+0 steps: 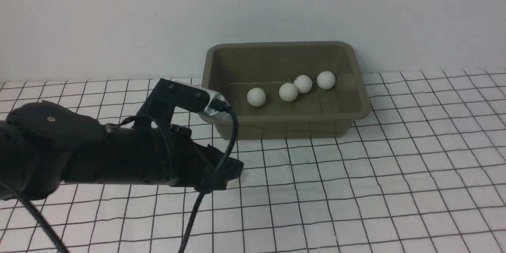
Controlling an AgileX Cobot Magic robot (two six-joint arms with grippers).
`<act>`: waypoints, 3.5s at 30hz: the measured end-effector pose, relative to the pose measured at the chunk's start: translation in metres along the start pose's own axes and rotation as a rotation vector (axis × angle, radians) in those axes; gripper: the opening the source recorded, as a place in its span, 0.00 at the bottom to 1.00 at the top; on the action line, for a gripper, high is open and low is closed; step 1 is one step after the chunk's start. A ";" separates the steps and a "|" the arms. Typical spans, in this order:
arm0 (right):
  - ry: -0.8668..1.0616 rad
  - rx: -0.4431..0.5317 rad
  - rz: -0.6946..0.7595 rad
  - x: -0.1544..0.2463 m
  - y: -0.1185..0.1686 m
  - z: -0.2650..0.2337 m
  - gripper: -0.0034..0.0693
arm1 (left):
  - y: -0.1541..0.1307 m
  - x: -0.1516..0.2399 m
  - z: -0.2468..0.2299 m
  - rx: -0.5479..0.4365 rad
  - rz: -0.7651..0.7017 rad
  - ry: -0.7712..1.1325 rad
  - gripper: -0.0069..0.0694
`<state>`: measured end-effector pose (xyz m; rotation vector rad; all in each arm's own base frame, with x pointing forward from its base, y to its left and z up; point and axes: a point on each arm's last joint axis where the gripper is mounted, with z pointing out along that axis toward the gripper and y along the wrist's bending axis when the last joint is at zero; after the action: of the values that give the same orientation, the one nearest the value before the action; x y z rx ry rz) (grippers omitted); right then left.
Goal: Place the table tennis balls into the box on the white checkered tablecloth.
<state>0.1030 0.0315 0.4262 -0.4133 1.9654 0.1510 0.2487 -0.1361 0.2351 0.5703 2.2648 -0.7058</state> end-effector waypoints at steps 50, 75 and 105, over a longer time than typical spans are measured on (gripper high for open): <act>0.023 -0.036 0.021 0.002 0.003 0.000 0.75 | 0.014 -0.035 0.058 0.062 0.228 -0.134 0.54; -0.083 0.197 -0.091 0.020 -0.007 -0.061 0.75 | 0.058 -0.106 0.015 -0.402 0.222 -0.323 0.63; -0.361 0.147 -0.066 0.187 0.017 0.017 0.75 | 0.036 -0.063 -0.037 -0.432 0.212 -0.327 0.51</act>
<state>0.0423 0.0108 0.2488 -0.3291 1.5937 0.0347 0.2932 -0.0984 0.2912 0.4374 1.9325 -0.1762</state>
